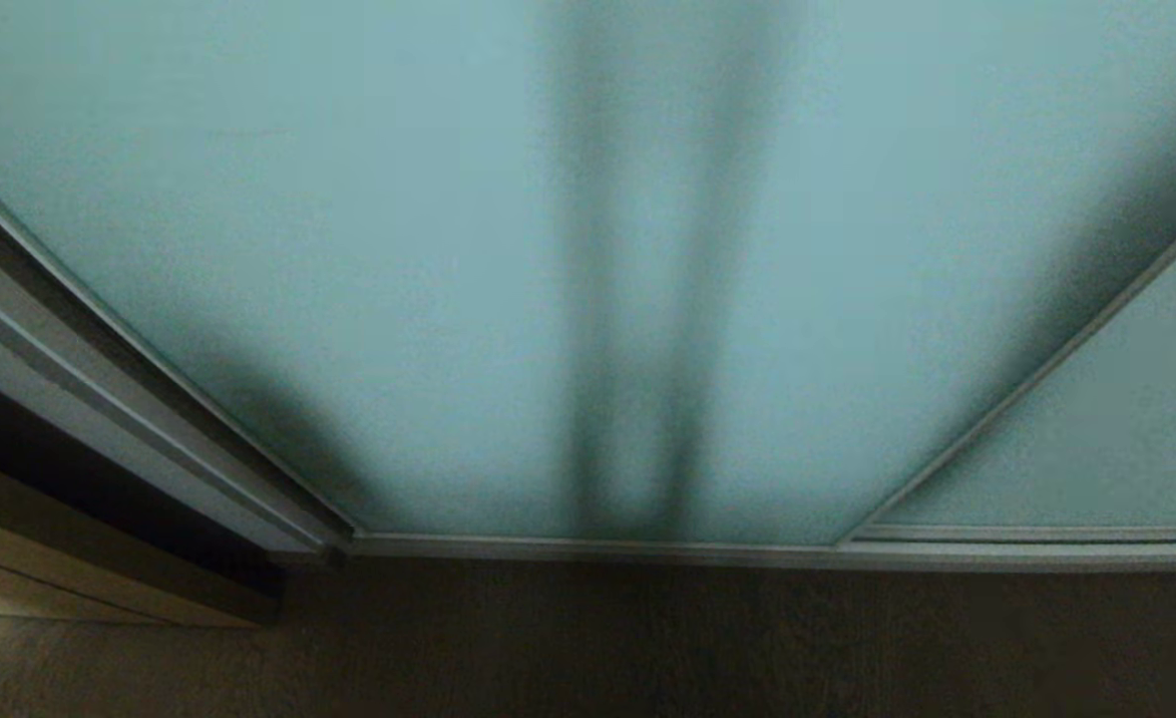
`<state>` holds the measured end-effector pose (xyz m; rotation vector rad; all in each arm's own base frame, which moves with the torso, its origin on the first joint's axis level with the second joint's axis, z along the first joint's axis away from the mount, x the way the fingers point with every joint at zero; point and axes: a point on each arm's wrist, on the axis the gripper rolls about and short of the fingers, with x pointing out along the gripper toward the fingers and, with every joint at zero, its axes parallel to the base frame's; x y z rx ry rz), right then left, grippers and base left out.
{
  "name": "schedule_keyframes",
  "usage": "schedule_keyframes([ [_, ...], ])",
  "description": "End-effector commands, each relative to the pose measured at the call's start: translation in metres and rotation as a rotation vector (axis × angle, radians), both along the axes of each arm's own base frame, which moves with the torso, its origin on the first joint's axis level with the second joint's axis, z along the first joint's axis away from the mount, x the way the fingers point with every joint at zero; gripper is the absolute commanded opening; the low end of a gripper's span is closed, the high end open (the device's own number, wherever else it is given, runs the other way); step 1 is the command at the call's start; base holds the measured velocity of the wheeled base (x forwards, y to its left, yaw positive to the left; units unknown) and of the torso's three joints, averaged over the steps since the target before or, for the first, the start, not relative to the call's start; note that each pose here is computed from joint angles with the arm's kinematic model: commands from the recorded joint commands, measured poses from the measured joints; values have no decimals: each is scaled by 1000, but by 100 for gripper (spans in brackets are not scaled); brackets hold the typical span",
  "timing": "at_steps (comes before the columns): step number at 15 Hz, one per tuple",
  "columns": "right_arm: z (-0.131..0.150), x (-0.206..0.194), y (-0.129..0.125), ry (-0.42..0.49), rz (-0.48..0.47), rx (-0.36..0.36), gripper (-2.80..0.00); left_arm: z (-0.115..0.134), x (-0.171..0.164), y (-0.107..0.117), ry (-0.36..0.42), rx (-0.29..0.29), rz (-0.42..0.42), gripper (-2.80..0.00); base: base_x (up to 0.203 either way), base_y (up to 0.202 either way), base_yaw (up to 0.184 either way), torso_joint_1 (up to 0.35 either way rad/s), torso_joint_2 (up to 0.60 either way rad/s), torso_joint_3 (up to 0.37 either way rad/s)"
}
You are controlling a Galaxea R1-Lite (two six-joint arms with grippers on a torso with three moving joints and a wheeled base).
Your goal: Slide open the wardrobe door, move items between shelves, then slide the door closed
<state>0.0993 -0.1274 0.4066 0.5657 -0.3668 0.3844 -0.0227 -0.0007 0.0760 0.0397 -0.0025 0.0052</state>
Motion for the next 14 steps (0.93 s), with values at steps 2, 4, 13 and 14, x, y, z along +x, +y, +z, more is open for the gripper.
schedule_keyframes([
  [2,25,-17,19,-69,-39,-144,-280,0,0,0,1,0,1,-280,0,0,0,0,0,0],
  [4,34,-34,46,-121,-77,-260,-280,0,0,0,1,0,1,-280,0,0,0,0,0,0],
  [13,61,-82,132,-497,-206,-575,-280,0,0,0,1,0,1,-280,0,0,0,0,0,0],
  [14,62,-87,139,-564,-200,-607,-280,0,0,0,1,0,1,-280,0,0,0,0,0,0],
])
